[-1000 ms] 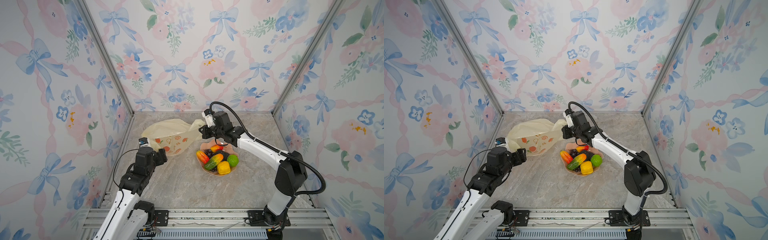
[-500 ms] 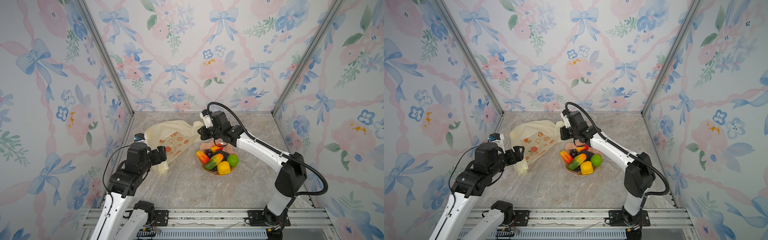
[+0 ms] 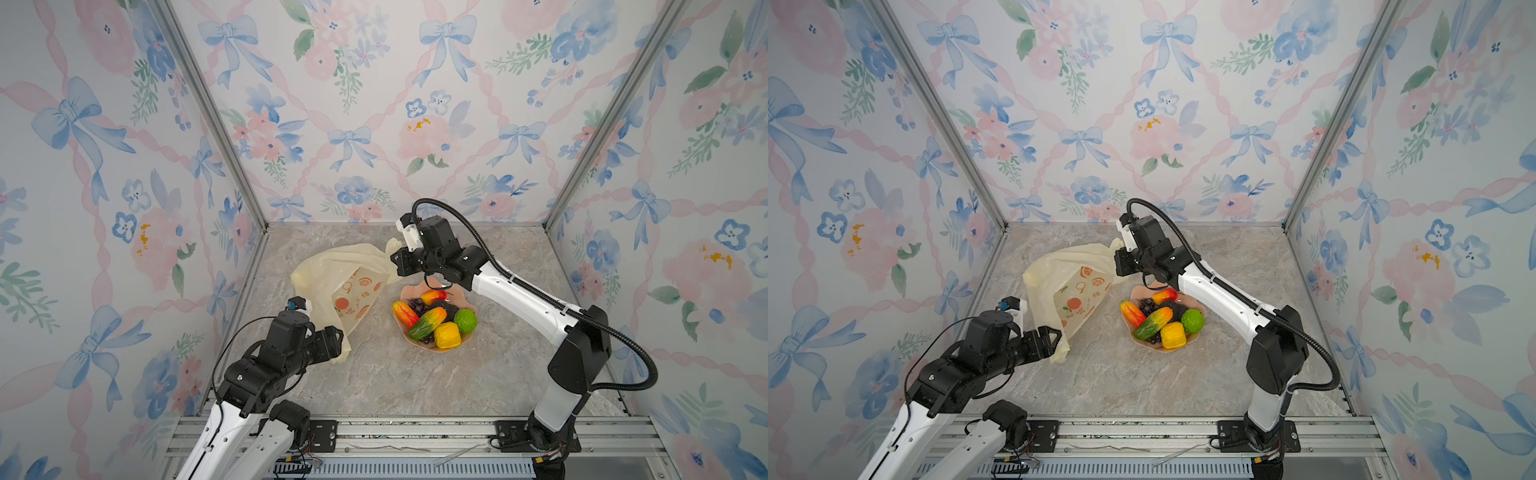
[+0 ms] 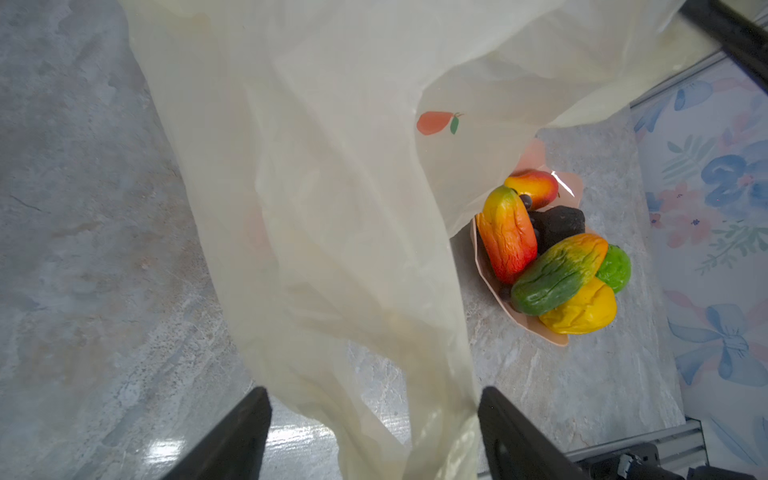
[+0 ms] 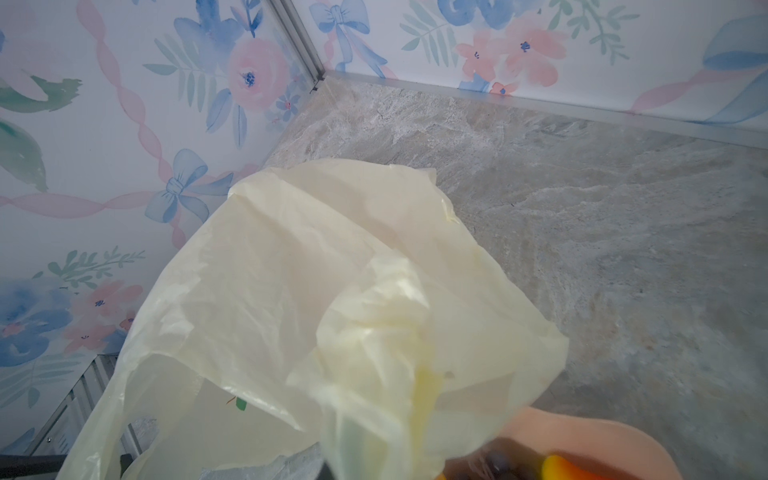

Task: Place the fruits into the plastic bag

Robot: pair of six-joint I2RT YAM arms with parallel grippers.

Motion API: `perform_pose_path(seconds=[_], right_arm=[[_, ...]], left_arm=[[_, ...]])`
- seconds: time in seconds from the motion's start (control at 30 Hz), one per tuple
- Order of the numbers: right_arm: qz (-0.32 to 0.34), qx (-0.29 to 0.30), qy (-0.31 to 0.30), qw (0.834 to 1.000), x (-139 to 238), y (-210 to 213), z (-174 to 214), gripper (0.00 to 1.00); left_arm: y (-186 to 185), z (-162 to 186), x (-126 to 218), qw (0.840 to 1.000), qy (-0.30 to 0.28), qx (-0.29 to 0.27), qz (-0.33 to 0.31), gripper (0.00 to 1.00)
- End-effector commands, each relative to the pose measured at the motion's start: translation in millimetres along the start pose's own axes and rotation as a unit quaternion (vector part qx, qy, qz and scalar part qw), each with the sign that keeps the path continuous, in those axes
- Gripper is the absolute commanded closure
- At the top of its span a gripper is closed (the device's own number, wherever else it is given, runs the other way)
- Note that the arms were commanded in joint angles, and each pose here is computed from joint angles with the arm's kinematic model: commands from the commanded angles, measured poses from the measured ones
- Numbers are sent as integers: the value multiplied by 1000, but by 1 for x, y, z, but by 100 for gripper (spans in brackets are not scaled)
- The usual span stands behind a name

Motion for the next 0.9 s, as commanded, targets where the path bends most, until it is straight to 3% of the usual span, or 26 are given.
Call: perform_pose_path(seconds=[0.0,0.27,0.7,0.8,0.83,0.87], right_arm=[[2,-6,8,1000,-6,5,3,100],[1,-5,3,1000,-6,10,2,100],[-7,0,3,1000,-7,22,4,100],[-6,-2,1,1000,-7,21,4,100],[-6,-1,0,1000,-7,21,4,100],[-6,1,-1,1000,-7,21,3,100]], left_arm=[[-1,9,-1,1000,17,26,2,20],[-16,12,-8,998,51,22,19,22],[-26,5,-31,999,43,10,18,26],[-27,10,-40,999,50,5,16,34],[-27,12,-44,999,52,5,16,42],[-27,14,-47,998,52,7,17,60]])
Point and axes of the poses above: each gripper's point midway between its finger pads, its own x axis back along the fingers, its own y axis along the line the jaws close on, z = x × y, the point moved 1 cm from there along x, back along the fingers, and after that the axes turned 2 degrees about -x, right-handed, at the moved point
